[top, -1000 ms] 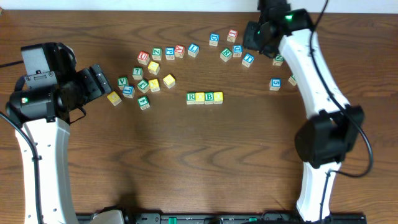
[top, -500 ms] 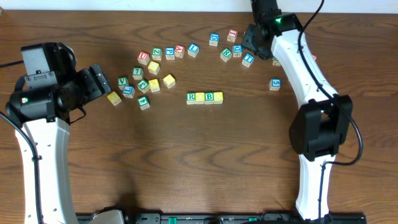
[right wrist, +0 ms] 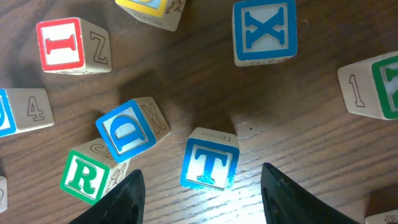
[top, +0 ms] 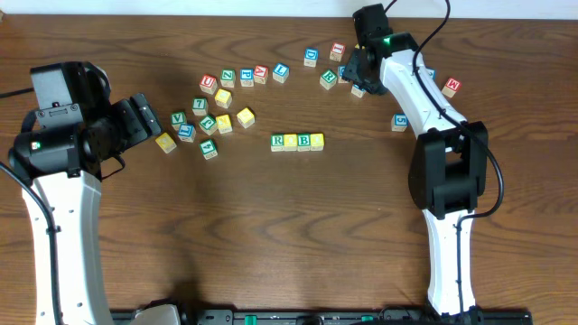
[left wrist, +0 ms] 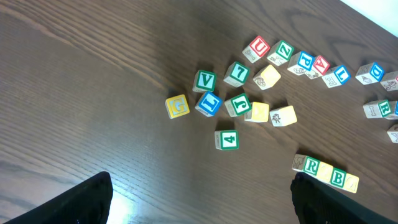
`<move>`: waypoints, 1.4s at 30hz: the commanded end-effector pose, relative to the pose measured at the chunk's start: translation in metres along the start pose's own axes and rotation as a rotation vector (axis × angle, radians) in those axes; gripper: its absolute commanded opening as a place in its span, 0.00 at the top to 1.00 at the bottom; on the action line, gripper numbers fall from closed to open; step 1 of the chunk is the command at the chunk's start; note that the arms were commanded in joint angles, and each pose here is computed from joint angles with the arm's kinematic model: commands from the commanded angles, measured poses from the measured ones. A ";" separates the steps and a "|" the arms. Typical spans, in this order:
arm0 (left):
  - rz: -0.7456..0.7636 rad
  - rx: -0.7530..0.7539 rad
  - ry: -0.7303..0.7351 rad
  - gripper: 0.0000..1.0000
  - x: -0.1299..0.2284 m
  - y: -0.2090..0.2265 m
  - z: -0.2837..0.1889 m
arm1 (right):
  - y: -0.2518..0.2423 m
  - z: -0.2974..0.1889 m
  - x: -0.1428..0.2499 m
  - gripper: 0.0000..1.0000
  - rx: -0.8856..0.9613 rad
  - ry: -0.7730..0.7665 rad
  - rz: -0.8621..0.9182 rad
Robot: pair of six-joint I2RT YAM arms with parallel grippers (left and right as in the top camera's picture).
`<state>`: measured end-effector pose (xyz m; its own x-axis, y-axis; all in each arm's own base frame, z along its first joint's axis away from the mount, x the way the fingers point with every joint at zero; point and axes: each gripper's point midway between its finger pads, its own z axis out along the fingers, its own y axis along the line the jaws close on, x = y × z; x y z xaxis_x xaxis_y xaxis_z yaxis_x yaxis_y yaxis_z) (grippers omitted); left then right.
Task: Spell out ROBOT
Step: 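Lower the right gripper and grasp the blue T block, then carry the T block and lower it right of the second O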
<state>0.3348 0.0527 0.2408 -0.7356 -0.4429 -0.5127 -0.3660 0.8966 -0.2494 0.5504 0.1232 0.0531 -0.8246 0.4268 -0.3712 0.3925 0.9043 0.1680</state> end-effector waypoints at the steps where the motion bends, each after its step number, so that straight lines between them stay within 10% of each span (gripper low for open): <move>1: -0.015 -0.012 0.000 0.10 -0.002 0.003 0.001 | -0.004 0.017 0.007 0.45 0.029 0.017 0.008; 17: -0.015 -0.012 0.000 0.10 -0.002 0.003 0.001 | -0.012 0.034 0.017 0.44 0.058 0.043 -0.004; 29: -0.015 -0.012 0.000 0.10 -0.002 0.003 0.001 | -0.010 0.043 0.019 0.69 0.049 0.049 -0.079; 42: -0.015 -0.012 0.000 0.10 -0.002 0.003 0.001 | 0.011 0.032 0.055 0.73 -0.126 0.224 -0.329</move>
<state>0.3348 0.0527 0.2408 -0.7356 -0.4429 -0.5127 -0.3660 0.8966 -0.2494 0.5363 0.1372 0.0095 -0.9396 0.1987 -0.2787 0.1700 0.9776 0.1239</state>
